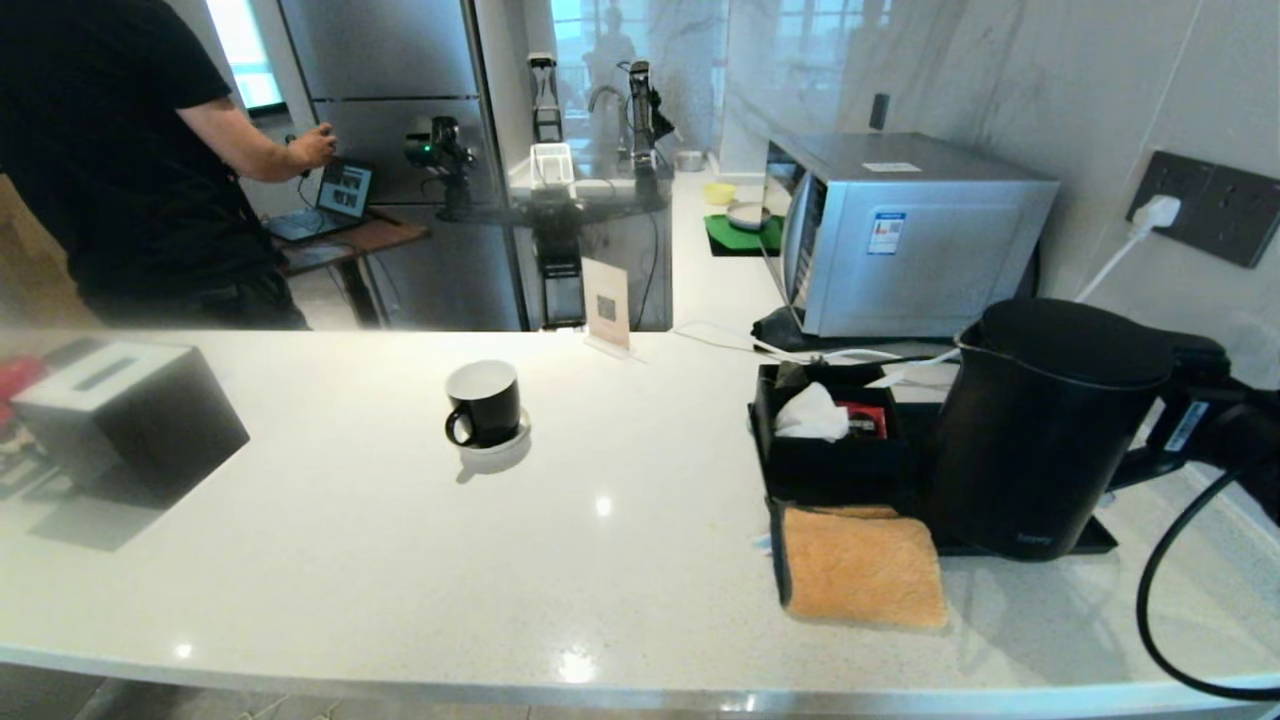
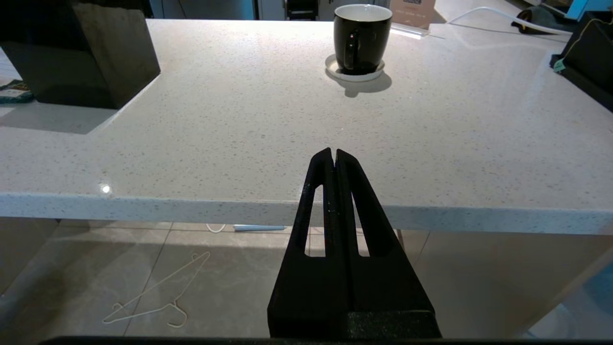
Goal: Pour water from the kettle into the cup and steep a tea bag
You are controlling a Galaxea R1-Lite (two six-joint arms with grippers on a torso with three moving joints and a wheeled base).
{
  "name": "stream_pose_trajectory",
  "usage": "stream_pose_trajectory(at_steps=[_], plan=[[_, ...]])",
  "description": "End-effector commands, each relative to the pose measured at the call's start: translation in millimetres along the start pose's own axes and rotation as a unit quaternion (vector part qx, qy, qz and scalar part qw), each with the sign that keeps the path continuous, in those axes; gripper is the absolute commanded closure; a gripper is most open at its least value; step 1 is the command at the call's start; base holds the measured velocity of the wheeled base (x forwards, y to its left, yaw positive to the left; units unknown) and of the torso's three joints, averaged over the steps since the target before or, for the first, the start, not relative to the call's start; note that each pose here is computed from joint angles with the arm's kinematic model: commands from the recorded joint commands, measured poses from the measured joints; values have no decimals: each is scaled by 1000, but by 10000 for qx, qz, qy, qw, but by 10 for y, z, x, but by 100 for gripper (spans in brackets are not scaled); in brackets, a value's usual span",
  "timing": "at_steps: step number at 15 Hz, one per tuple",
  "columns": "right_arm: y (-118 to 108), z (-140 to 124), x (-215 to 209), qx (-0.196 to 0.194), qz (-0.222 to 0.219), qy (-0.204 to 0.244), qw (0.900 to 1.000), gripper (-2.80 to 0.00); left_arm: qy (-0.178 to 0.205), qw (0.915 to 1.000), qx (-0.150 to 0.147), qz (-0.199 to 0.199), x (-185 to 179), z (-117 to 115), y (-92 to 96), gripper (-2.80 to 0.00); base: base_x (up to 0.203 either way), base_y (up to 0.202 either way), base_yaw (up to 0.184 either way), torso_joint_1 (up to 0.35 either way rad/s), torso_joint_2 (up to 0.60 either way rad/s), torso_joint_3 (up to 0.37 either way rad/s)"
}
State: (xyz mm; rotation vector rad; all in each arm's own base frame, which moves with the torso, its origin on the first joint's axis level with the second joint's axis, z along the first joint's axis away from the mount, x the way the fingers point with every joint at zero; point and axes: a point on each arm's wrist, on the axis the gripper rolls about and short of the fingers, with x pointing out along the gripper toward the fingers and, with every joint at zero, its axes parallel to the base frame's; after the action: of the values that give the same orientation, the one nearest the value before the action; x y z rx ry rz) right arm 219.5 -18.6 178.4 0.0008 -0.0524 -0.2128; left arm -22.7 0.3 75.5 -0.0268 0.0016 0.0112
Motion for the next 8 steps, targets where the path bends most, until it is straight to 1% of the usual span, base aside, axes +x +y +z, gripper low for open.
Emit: stream_pose_trajectory(at_steps=[1,8], plan=[[1,-11,-11,-1,-2,-7,10000,0,7,10000,-27,7,1,0,0,0,1,106,4,2,0,5],[-9,-21,-77,-3,-2,7,10000,0,-1,10000,-35,13,0,0,1,0,0,190,-2,0,1,4]])
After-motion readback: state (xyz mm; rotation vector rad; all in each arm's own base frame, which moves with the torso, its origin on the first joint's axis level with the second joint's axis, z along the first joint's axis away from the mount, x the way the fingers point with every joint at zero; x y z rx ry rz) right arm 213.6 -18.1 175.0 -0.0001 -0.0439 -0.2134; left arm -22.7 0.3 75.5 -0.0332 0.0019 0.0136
